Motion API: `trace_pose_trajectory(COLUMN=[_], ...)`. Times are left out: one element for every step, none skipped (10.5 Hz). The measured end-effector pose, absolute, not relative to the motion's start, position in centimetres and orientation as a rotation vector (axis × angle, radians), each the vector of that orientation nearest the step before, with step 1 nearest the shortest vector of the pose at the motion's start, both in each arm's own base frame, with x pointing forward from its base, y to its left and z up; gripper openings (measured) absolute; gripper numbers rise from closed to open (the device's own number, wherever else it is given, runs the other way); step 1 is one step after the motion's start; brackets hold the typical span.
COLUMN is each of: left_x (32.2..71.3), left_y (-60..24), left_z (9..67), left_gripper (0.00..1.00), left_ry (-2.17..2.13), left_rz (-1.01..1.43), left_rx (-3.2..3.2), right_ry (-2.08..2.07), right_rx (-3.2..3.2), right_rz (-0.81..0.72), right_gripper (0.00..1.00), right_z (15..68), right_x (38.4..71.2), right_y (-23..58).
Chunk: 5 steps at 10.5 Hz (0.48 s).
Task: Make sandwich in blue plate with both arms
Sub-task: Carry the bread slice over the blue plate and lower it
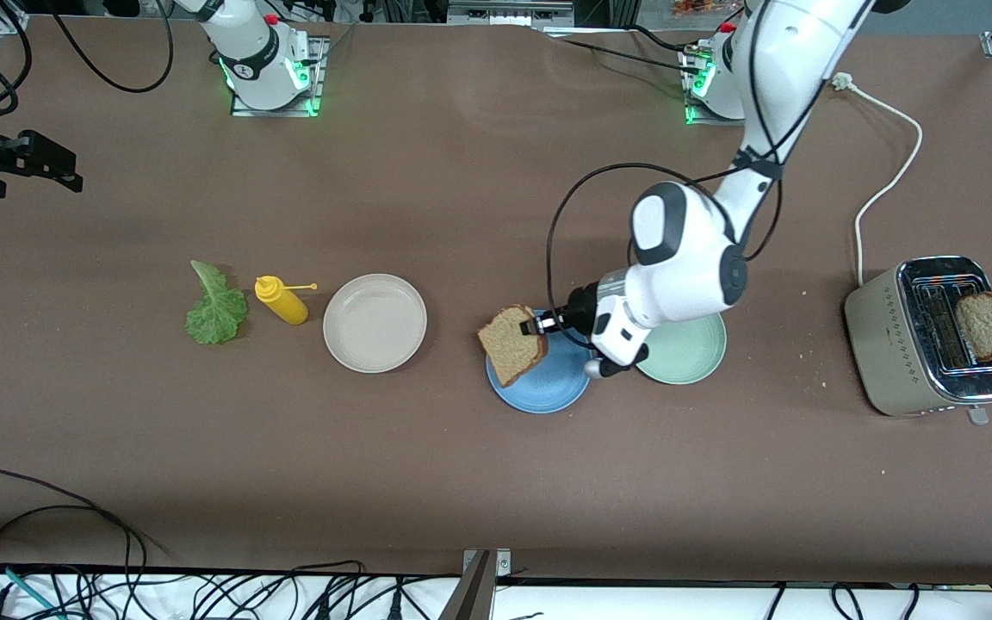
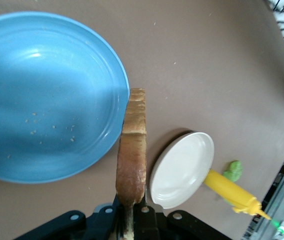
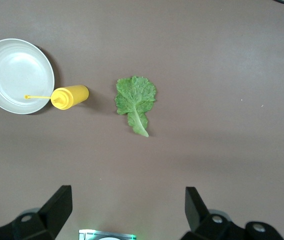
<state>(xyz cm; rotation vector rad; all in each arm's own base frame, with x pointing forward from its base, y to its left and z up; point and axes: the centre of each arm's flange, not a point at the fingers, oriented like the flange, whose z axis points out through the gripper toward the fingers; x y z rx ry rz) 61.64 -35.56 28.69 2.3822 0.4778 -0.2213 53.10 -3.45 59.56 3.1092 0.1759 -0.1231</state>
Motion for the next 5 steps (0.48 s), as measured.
trace_pose_trajectory(left_x=[61.4,61.6,61.9,62.3,62.8], left_y=[-35.8,-35.4,-34.7,-34.0,-33.2], left_z=[27.3,26.2,25.5,25.3,25.4], left_gripper=[0.09,0.09,0.09,0.09,0.09], left_ry=[0.403,0.336,0.288,0.262,0.258], left_rz=[-0.202,-0.183,-0.163,-0.145,-0.132], left_rx=[2.401,2.416,2.425,2.430,2.428], right_ry=[0.176,0.176,0.175,0.175,0.175], right_rx=[3.109,3.109,3.109,3.109,3.109], right_rz=[-0.123,-0.123,-0.123,-0.123,-0.123], right_gripper=[1.00,1.00,1.00,1.00,1.00], right_z=[59.6,59.6,59.6,59.6,59.6], right_x=[53.1,53.1,53.1,53.1,53.1], right_y=[-3.5,-3.5,-3.5,-3.5,-3.5])
